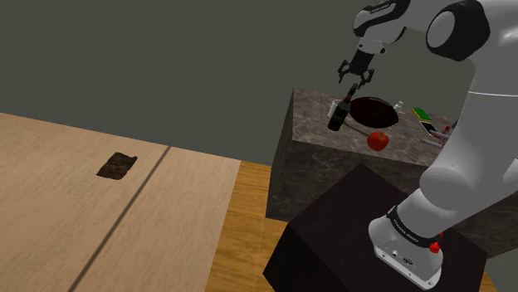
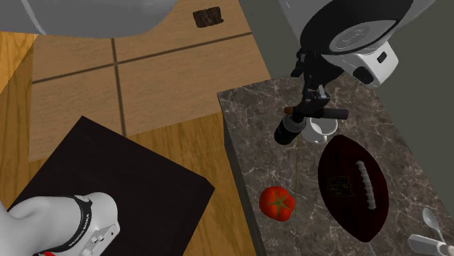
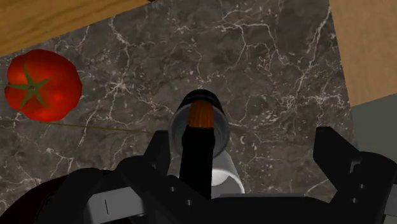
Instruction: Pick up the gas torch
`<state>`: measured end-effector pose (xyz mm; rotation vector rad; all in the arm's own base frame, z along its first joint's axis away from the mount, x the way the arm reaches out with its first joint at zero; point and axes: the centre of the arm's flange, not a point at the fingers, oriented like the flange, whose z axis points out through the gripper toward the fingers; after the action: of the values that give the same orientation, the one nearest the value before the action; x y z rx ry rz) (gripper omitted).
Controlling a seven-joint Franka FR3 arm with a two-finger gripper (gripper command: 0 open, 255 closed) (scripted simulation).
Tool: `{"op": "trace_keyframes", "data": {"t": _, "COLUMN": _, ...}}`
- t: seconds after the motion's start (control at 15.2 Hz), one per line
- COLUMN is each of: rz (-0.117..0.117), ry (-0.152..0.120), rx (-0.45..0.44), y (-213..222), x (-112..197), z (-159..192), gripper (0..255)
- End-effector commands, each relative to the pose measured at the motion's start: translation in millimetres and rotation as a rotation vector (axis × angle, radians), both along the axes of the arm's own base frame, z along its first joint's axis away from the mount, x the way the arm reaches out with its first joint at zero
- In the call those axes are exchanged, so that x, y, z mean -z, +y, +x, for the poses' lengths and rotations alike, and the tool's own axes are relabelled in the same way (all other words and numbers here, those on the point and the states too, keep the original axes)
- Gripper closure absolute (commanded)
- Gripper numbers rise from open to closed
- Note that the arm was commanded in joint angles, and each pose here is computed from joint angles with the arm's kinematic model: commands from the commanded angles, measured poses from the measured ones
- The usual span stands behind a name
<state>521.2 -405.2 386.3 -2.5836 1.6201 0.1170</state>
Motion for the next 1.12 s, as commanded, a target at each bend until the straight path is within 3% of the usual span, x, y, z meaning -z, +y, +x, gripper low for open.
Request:
{"op": "trace_keyframes", "data": {"t": 0.0, "rz": -0.002, "ry": 0.004, "rx": 0.053, "y": -27, "x": 9, "z": 0, "gripper": 0}}
{"op": "trace_keyframes", "data": {"t": 0.2, "rz": -0.005, "ry": 0.011, "rx": 0.133, "y": -64, "x": 23, "z": -4, "gripper": 0}}
{"op": "trace_keyframes", "data": {"t": 0.86, "rz": -0.005, "ry": 0.012, "rx": 0.134, "y": -64, "x": 63, "z": -4, "gripper": 0}}
{"op": "trace_keyframes", "data": {"t": 0.92, "rz": -0.005, "ry": 0.012, "rx": 0.134, "y": -64, "x": 63, "z": -4, "gripper": 255}}
{"op": "trace_keyframes", "data": {"t": 1.06, "rz": -0.005, "ry": 0.012, "rx": 0.134, "y": -65, "x": 63, "z": -5, "gripper": 255}}
